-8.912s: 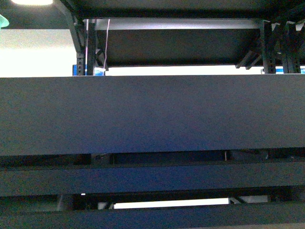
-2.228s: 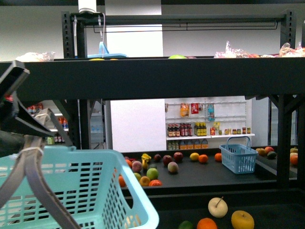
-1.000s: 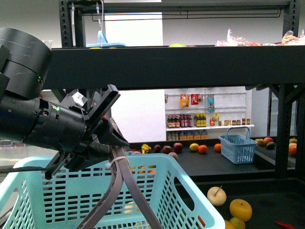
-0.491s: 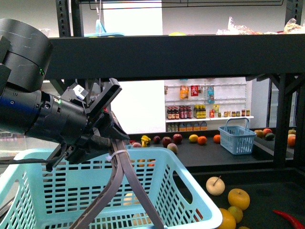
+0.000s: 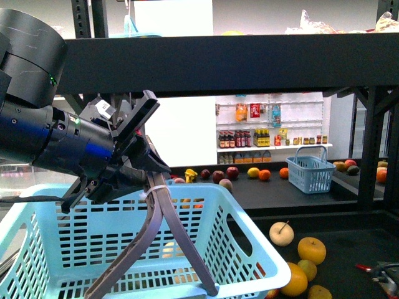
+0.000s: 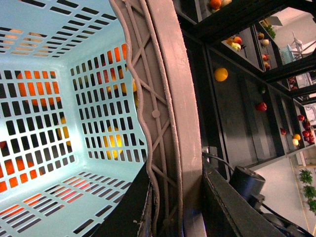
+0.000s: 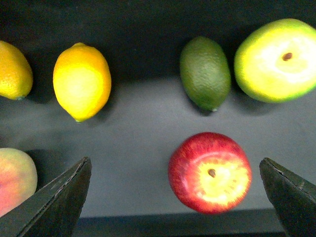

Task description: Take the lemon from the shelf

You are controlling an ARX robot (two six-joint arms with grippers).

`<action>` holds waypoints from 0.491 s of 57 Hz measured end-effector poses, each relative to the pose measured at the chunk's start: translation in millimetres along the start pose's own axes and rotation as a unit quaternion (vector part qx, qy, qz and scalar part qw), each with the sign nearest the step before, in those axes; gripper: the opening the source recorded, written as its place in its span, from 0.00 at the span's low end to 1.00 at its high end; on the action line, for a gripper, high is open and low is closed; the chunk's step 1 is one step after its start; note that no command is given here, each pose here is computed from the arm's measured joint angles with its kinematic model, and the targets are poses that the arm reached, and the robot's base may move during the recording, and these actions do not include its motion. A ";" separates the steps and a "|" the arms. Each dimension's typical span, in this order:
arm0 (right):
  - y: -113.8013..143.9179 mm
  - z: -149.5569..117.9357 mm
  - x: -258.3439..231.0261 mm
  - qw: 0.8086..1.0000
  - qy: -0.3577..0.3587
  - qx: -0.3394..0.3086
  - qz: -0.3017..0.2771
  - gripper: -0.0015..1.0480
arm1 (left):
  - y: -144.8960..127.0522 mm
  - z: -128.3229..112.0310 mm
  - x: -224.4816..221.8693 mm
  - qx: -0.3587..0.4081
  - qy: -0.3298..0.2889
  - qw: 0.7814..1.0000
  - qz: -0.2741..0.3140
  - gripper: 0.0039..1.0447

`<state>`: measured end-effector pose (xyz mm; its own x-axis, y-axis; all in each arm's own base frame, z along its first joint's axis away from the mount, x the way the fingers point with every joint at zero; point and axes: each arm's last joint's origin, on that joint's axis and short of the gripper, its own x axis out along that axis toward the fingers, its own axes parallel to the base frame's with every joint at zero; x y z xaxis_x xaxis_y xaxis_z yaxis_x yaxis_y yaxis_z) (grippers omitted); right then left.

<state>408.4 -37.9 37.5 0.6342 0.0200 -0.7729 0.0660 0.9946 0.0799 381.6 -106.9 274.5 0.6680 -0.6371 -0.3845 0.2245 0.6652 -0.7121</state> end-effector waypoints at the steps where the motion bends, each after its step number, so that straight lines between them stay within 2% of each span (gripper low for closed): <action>1: 2.0 -1.0 3.8 1.000 0.002 -0.002 0.002 0.98 | 0.0 0.0 0.0 0.000 0.000 1.000 0.000 0.20; 28: 74.0 12.4 83.2 0.998 -0.023 -0.038 0.036 0.98 | 0.0 0.0 0.0 0.000 0.000 1.000 0.000 0.20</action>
<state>475.6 36.2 -13.0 0.6705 0.0897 -0.7365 -0.0397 0.9956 0.0850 381.6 -106.9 274.5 0.6680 -0.6371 -0.3845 0.2248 0.6654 -0.7119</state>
